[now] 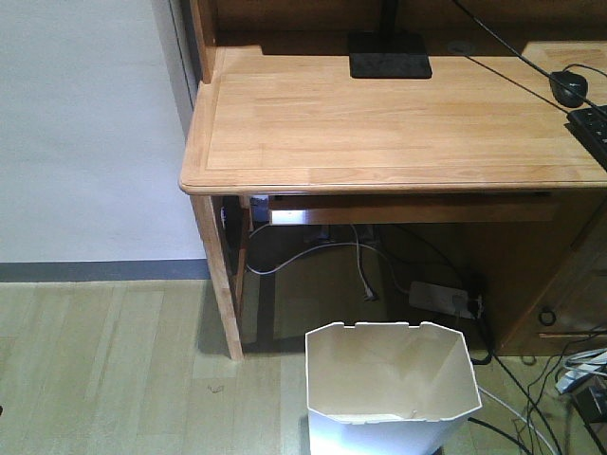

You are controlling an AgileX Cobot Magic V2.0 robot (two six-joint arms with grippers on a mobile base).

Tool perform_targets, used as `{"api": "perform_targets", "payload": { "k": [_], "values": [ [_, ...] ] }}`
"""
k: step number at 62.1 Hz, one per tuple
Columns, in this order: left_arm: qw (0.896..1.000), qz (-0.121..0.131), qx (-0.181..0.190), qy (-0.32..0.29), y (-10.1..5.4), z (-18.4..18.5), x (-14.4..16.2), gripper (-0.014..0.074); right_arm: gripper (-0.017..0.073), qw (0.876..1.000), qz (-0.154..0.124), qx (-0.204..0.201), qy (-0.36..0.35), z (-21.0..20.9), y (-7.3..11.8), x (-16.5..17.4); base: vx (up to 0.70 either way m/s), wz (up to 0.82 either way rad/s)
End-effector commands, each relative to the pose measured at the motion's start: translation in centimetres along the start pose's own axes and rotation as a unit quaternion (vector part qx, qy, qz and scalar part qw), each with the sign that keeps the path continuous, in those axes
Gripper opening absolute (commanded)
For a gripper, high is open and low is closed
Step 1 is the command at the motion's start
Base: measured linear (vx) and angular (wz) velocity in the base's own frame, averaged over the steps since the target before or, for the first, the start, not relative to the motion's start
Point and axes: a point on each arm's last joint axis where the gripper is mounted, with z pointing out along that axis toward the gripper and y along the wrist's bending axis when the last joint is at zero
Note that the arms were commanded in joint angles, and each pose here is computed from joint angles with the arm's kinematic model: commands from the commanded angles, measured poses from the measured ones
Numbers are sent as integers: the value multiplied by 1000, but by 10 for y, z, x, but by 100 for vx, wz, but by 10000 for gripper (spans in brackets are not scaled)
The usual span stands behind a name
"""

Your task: Move trash bin to bedside with robot

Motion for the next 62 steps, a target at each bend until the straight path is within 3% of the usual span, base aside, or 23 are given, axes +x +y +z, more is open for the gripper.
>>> {"api": "perform_targets", "payload": {
  "k": [1,62],
  "values": [
    [999,-5,2,-36,0,0,-3,-6,-9,999,-8,2,-38,-1,0,-5,0,0],
    [999,-5,2,-36,0,0,-3,-6,-9,999,-8,2,-38,-1,0,-5,0,0]
  ]
}}
